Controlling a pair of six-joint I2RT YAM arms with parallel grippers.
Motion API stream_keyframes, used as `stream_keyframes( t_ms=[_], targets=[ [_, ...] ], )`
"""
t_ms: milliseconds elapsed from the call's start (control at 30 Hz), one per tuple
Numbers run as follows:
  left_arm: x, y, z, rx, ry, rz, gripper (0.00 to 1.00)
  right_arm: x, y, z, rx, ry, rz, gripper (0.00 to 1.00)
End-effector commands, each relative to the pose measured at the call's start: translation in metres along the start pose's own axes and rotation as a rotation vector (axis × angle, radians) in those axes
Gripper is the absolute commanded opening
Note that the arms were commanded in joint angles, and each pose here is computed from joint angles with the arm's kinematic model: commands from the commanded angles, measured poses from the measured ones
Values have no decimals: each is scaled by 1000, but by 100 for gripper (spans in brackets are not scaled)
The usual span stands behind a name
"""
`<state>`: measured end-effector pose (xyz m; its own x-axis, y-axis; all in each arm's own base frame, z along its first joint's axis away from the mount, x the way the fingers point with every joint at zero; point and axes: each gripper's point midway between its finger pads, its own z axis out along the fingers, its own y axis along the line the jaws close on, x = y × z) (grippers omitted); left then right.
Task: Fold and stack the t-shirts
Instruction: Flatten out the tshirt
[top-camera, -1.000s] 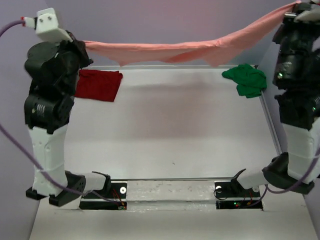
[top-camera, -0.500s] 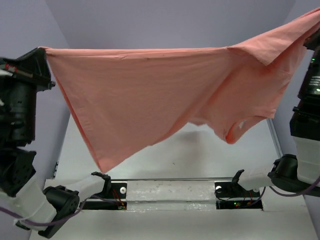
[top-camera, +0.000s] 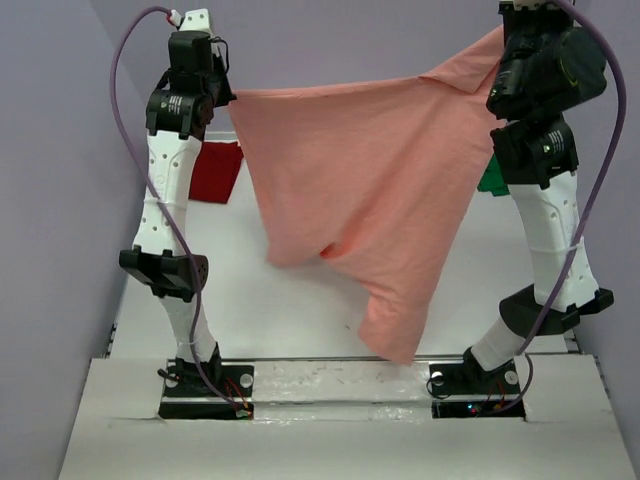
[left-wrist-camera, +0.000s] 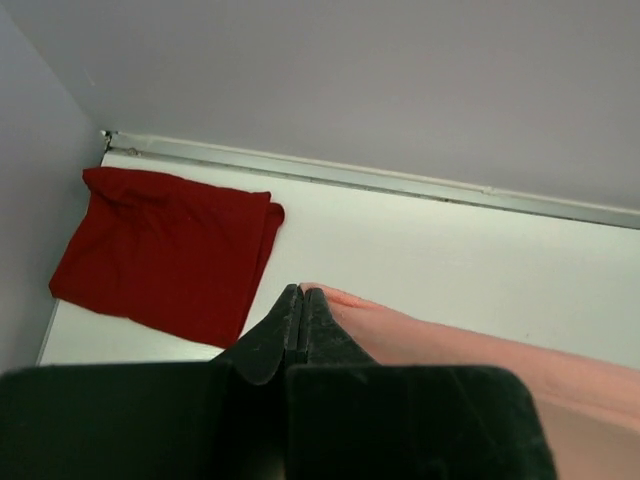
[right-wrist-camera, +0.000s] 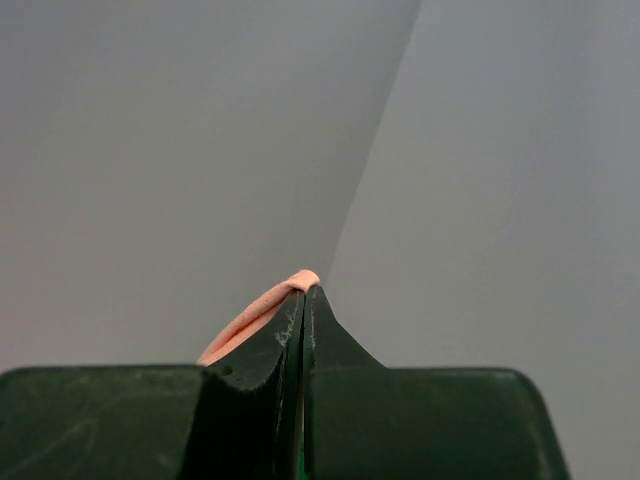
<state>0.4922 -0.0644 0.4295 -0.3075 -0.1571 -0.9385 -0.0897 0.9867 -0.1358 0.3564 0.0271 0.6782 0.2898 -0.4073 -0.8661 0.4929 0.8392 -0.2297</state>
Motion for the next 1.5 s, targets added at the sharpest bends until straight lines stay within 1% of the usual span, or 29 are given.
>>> stream_keyframes(
  t_ms=[0,67,100,167,200,233,267,300,333,400,467,500,567,600,667,700,833,933,1000,1033,1067,1100,1133,1233,1267,1300,1333,1400,1467],
  targets=[
    [-94,2,-104,104,-294,-61,0,29,39,15,-173,36,144,0],
    [-99,0,-117,125,-316,-59,0,40,52,16,-216,57,138,0],
    [-107,-2,-137,161,-351,-56,0,43,55,11,-243,77,166,0],
    [-113,-4,-154,190,-383,-59,0,36,57,-1,-321,82,197,0],
    [-115,-7,-165,213,-396,-54,0,28,57,-9,-341,73,226,0],
    [-121,-9,-188,242,-433,-56,0,12,35,-22,-322,47,231,0],
    [-122,-10,-200,250,-449,-56,0,1,46,-39,-359,30,240,0],
    [-122,-11,-210,260,-461,-53,0,-9,40,-51,-347,11,233,0],
    [-123,-7,-230,257,-491,-54,0,-22,1,-66,-274,-11,196,0],
    [-118,-13,-250,283,-501,-55,0,-37,-15,-84,-242,-38,214,0],
    [-110,-10,-271,291,-506,-63,0,-50,-52,-102,-190,-35,249,0],
    [-110,-4,-286,292,-523,-72,0,-47,-52,-107,-184,-30,230,0],
    [-101,1,-290,284,-502,-82,0,-50,-74,-114,-167,-19,247,0],
    [-99,5,-300,287,-512,-87,0,-49,-77,-116,-166,-17,198,0],
    [-97,11,-308,279,-513,-87,0,-53,-82,-120,-148,-7,246,0],
    [-97,15,-316,278,-524,-88,0,-55,-80,-121,-149,-15,183,0],
    [-101,23,-333,272,-565,-92,0,-74,-55,-127,-200,-47,199,0],
    [-101,22,-328,266,-558,-84,0,-91,-31,-128,-229,-102,259,0],
    [-98,18,-308,239,-525,-72,0,-104,-11,-131,-299,-173,270,0],
    [-99,16,-300,231,-522,-69,0,-107,1,-131,-336,-176,358,0],
    [-99,13,-292,231,-518,-63,0,-113,12,-130,-423,-221,327,0],
    [-98,4,-276,245,-511,-55,0,-103,14,-112,-413,-192,422,0],
    [-98,0,-269,248,-508,-49,0,-109,43,-112,-534,-246,410,0],
    [-98,-13,-234,243,-480,-28,0,-85,69,-85,-540,-206,340,0],
    [-100,-13,-225,226,-479,-19,0,-62,85,-63,-528,-179,272,0],
    [-101,-12,-218,214,-477,-14,0,-47,92,-51,-532,-155,270,0],
    [-104,-14,-203,203,-468,-13,0,-37,76,-30,-509,-140,310,0],
    [-102,-10,-173,175,-432,-3,0,-6,86,-10,-504,-69,278,0],
    [-110,1,-164,155,-438,4,0,20,70,12,-439,-35,218,0]
  ],
)
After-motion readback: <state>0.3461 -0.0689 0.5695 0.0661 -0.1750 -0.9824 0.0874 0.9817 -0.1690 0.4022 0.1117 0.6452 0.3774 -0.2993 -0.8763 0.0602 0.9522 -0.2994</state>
